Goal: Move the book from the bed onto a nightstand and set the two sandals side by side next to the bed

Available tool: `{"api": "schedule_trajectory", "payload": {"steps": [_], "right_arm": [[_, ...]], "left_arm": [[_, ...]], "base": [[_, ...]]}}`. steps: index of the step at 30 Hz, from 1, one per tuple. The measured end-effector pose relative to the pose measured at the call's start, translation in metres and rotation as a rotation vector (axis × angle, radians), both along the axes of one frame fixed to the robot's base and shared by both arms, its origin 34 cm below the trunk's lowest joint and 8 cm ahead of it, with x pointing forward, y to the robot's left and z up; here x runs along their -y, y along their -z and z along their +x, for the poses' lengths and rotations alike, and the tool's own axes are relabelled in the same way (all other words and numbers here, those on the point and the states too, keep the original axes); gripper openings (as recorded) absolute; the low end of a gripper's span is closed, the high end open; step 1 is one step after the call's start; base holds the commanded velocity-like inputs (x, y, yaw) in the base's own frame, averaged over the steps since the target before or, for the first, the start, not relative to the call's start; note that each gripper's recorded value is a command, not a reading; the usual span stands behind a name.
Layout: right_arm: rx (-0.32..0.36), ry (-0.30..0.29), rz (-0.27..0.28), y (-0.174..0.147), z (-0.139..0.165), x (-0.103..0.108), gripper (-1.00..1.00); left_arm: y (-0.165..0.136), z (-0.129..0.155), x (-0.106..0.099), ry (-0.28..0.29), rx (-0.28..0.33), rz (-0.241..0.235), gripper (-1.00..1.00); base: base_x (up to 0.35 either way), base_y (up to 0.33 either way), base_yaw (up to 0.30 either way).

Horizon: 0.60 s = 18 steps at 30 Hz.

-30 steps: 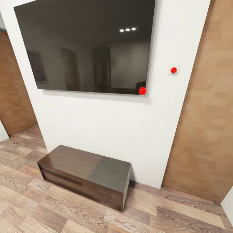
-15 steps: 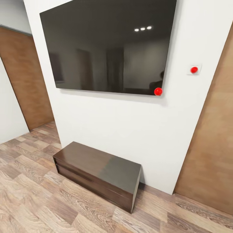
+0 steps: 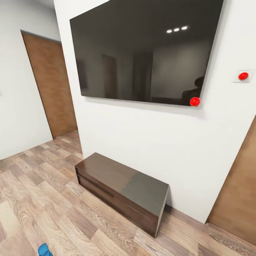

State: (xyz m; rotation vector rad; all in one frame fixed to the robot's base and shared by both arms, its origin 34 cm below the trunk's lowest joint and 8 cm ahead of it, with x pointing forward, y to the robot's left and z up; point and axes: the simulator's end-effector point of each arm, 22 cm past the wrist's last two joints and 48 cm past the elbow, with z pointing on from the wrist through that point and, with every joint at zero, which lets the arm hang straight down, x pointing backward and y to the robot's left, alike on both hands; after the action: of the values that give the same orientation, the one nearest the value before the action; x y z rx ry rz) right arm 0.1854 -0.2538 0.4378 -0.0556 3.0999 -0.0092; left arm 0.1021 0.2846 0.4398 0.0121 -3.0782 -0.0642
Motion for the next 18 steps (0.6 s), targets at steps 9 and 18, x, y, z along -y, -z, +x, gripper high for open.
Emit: {"api": "schedule_trajectory", "payload": {"steps": [9, 18], "right_arm": [[0.002, -0.021, 0.002, 0.0, 0.002, -0.003, 1.0], [0.02, -0.033, 0.003, -0.001, 0.017, -0.004, 1.0]], "left_arm": [[0.0, 0.002, 0.0, -0.001, 0.006, 0.0, 1.0], [0.001, 0.021, -0.002, -0.018, 0.038, 0.003, 1.0]], "base": [[0.0, 0.0, 0.284], [0.0, 0.0, 0.287]]}}
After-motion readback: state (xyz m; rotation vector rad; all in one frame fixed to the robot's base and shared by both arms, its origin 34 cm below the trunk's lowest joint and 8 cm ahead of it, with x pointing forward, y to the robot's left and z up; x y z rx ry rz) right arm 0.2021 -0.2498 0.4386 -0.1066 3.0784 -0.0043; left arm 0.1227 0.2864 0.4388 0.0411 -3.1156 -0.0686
